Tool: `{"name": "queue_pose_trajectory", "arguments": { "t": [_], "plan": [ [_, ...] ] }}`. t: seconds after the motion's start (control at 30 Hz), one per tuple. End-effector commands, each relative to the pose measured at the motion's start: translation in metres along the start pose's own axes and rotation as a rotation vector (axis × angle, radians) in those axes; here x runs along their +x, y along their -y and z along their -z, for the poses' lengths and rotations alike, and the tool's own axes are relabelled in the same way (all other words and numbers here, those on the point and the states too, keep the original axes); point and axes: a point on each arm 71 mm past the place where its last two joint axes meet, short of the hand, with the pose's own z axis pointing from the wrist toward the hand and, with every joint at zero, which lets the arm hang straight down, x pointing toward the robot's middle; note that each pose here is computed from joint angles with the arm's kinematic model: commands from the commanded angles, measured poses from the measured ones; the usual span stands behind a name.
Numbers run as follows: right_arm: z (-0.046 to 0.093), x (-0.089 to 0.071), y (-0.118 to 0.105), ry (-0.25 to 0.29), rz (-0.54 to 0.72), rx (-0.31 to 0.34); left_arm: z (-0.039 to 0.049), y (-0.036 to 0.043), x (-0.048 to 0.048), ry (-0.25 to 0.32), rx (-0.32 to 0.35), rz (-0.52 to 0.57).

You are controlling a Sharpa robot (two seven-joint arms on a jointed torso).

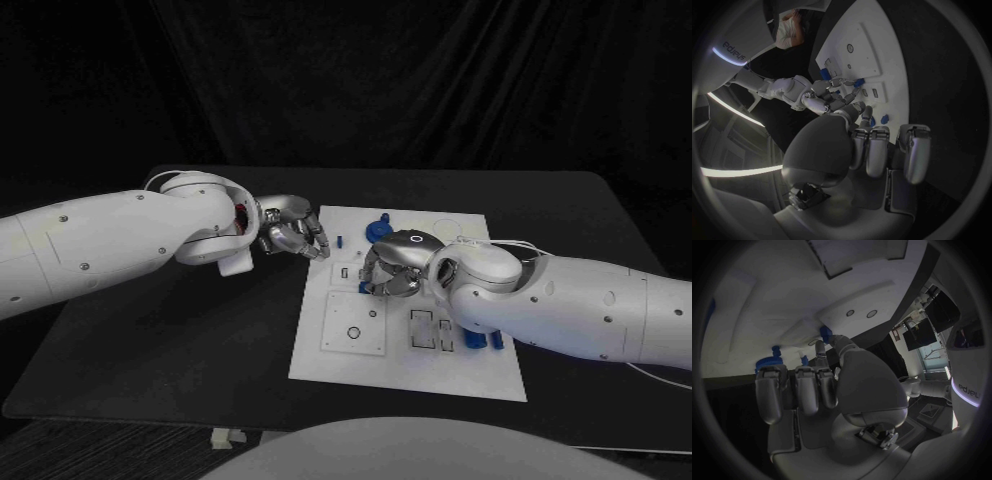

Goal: Assemble the parts on the task board

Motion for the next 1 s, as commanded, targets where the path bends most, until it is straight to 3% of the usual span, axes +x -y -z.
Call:
{"name": "queue_pose_trajectory", "arguments": {
  "t": [0.03,0.57,1.0],
  "plan": [
    [-0.0003,0.0027,0.0002,-0.019,0.010,0.005,-0.0013,0.0008,0.0028,-0.023,0.003,0.001],
    [-0.0010,0.0084,-0.0035,-0.039,0.006,-0.014,-0.0049,-0.0008,0.0069,-0.039,-0.003,0.003],
    [-0.0006,0.0056,-0.0060,0.012,-0.008,-0.047,-0.0074,-0.0033,0.0099,-0.050,-0.009,0.007]
  ]
}}
